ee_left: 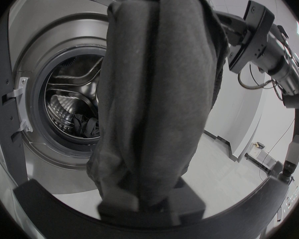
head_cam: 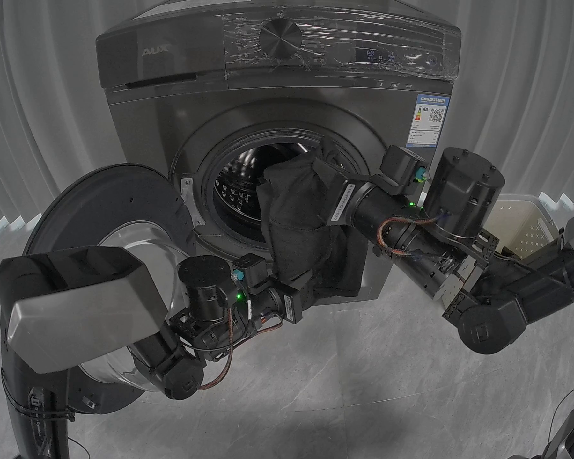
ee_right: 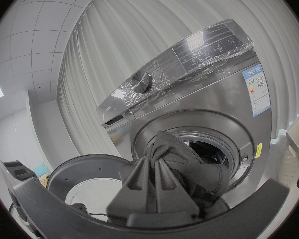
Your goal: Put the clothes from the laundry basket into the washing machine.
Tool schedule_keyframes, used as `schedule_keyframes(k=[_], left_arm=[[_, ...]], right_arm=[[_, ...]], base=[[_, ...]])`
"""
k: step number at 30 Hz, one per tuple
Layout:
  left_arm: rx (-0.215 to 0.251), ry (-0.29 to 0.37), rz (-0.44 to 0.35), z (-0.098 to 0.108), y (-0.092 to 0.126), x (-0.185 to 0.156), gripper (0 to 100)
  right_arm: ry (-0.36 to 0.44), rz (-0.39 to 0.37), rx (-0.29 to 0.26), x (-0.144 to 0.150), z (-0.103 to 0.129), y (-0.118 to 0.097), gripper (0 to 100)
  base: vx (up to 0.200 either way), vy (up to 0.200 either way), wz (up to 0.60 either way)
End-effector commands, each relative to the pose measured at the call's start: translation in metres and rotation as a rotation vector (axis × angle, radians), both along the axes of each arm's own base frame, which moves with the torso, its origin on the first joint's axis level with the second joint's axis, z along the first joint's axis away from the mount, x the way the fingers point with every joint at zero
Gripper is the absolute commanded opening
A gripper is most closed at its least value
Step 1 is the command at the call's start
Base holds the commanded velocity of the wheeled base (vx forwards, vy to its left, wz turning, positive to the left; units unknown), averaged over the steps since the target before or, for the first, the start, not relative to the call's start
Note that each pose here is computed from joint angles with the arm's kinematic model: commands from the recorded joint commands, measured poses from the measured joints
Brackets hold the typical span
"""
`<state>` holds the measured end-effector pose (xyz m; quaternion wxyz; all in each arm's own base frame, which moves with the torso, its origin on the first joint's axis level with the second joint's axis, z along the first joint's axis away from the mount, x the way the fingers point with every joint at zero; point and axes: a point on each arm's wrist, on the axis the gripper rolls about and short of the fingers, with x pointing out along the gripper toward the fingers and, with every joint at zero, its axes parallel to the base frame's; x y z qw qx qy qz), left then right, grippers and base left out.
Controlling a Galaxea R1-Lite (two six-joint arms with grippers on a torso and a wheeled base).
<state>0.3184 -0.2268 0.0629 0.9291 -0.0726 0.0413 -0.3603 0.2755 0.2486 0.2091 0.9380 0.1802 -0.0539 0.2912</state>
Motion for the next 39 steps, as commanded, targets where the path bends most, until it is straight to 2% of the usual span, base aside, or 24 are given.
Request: schedule_keyframes(k=[1,5,8,9,10,12,17,18,22,27,29,34,35,36,37,38,39], left_arm=[[-0.034,-0.027,-0.002,0.012,0.002,-0.005,0],[-0.054,-0.049,-0.022,0.031,0.007,-0.025,0],[-0.064,-0.063,-0.067,0.049,0.016,-0.06,0],[-0.064,-0.063,-0.067,0.049,0.016,-0.06,0],[-0.056,-0.054,-0.088,0.052,0.025,-0.079,0],[-0.042,-0.044,-0.097,0.051,0.034,-0.092,0],[-0.034,-0.037,-0.1,0.052,0.04,-0.102,0],[-0.04,-0.042,-0.1,0.054,0.04,-0.102,0],[-0.057,-0.057,-0.1,0.06,0.042,-0.104,0],[-0.07,-0.068,-0.096,0.063,0.041,-0.101,0],[-0.084,-0.082,-0.085,0.067,0.04,-0.096,0],[-0.106,-0.073,-0.074,0.068,0.04,-0.092,0],[-0.115,-0.067,-0.072,0.069,0.041,-0.092,0],[-0.12,-0.063,-0.072,0.069,0.041,-0.091,0],[-0.122,-0.064,-0.072,0.07,0.041,-0.092,0],[-0.122,-0.064,-0.072,0.07,0.041,-0.092,0],[-0.125,-0.065,-0.069,0.07,0.042,-0.091,0]], right_arm=[[0.012,-0.006,-0.011,0.003,-0.005,-0.001,0],[0.03,-0.022,-0.027,0.01,-0.014,-0.003,0],[0.024,-0.027,-0.028,0.014,-0.021,-0.001,0],[0.024,-0.027,-0.028,0.015,-0.022,-0.001,0],[0.031,-0.032,-0.034,0.018,-0.027,-0.001,0],[0.039,-0.036,-0.041,0.021,-0.032,0.0,0],[0.033,-0.034,-0.044,0.022,-0.035,0.001,0],[0.03,-0.036,-0.041,0.022,-0.034,0.002,100],[0.035,-0.056,-0.043,0.027,-0.035,-0.005,100],[0.047,-0.108,-0.065,0.036,-0.038,-0.022,100],[0.06,-0.125,-0.092,0.034,-0.042,-0.031,100],[0.09,-0.124,-0.148,0.024,-0.056,-0.039,100],[0.099,-0.121,-0.173,0.02,-0.061,-0.043,100],[0.099,-0.121,-0.173,0.02,-0.061,-0.043,100],[0.104,-0.114,-0.206,0.015,-0.068,-0.049,100],[0.104,-0.114,-0.206,0.015,-0.068,-0.049,100],[0.114,-0.088,-0.254,0.01,-0.079,-0.055,100]], base=[[0.0,0.0,0.0],[0.0,0.0,0.0],[0.0,0.0,0.0],[0.0,0.0,0.0],[0.0,0.0,0.0],[0.0,0.0,0.0],[0.0,0.0,0.0],[0.0,0.0,0.0],[0.0,0.0,0.0],[0.0,0.0,0.0],[0.0,0.0,0.0],[0.0,0.0,0.0],[0.0,0.0,0.0],[0.0,0.0,0.0],[0.0,0.0,0.0],[0.0,0.0,0.0],[0.0,0.0,0.0]])
